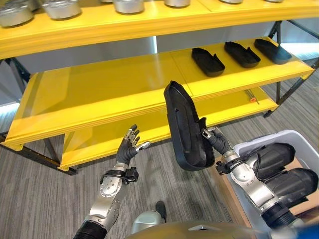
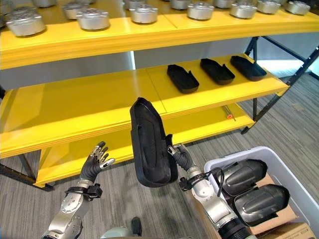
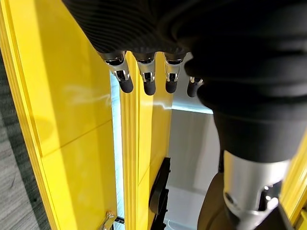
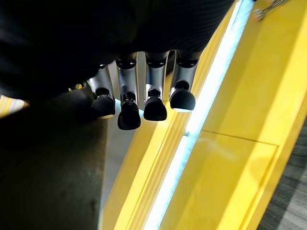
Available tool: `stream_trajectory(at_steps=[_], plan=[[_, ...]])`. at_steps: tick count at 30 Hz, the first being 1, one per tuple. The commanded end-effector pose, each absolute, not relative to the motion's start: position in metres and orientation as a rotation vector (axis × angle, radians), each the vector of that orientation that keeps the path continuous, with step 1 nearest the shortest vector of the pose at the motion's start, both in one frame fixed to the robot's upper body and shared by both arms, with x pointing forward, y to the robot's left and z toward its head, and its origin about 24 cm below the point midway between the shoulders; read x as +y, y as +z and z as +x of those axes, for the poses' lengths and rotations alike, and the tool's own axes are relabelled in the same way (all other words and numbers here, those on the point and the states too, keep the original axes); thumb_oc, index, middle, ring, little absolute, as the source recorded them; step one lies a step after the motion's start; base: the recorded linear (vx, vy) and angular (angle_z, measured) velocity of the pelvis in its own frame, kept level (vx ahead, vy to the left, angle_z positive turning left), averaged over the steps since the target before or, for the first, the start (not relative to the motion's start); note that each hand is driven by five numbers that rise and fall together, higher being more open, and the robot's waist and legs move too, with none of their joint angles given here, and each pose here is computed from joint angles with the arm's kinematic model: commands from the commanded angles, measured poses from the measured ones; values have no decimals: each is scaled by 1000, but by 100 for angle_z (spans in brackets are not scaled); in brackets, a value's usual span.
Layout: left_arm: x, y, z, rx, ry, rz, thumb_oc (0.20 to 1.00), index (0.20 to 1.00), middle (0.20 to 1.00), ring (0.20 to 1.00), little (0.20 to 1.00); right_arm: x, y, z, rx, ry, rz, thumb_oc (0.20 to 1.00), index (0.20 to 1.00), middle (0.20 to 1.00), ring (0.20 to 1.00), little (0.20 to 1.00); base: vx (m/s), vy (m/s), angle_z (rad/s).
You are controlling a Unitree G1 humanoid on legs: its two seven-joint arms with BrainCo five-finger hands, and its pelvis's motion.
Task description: Move parts from the plastic box to the shelf.
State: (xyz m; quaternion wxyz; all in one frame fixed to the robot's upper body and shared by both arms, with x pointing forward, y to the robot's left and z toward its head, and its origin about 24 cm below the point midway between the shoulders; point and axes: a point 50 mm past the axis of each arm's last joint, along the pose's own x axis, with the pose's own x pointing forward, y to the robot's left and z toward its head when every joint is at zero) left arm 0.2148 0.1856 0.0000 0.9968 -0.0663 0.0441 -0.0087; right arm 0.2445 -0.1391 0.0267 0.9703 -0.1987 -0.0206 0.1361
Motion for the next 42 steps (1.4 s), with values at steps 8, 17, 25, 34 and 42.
stream_trajectory(at_steps=[8,17,25,34,42], plan=[[156,15,230,27,-144,-174,1000,1000,1000,1000,1000,-145,78,273,-240,230,-374,200,200,200,200,200,117,-36,43],[144,9,227,66,-215,-161,1000,1000,1000,1000,1000,-153,71,268,-228,201,-427,200,200,200,200,200,202,-161,60],[134,6,223,75,-233,-181,1000,1000,1000,1000,1000,-153,65,271,-225,201,-488,200,200,200,200,200,208,-138,9],[135,8,226,53,-218,-156,1000,1000,1000,1000,1000,-157,60,265,-214,166,-465,200,200,200,200,200,85,-172,16],[145,10,229,56,-143,-235,1000,1000,1000,1000,1000,-160,58,269,-183,138,-384,200,200,200,200,200,17,35,16]])
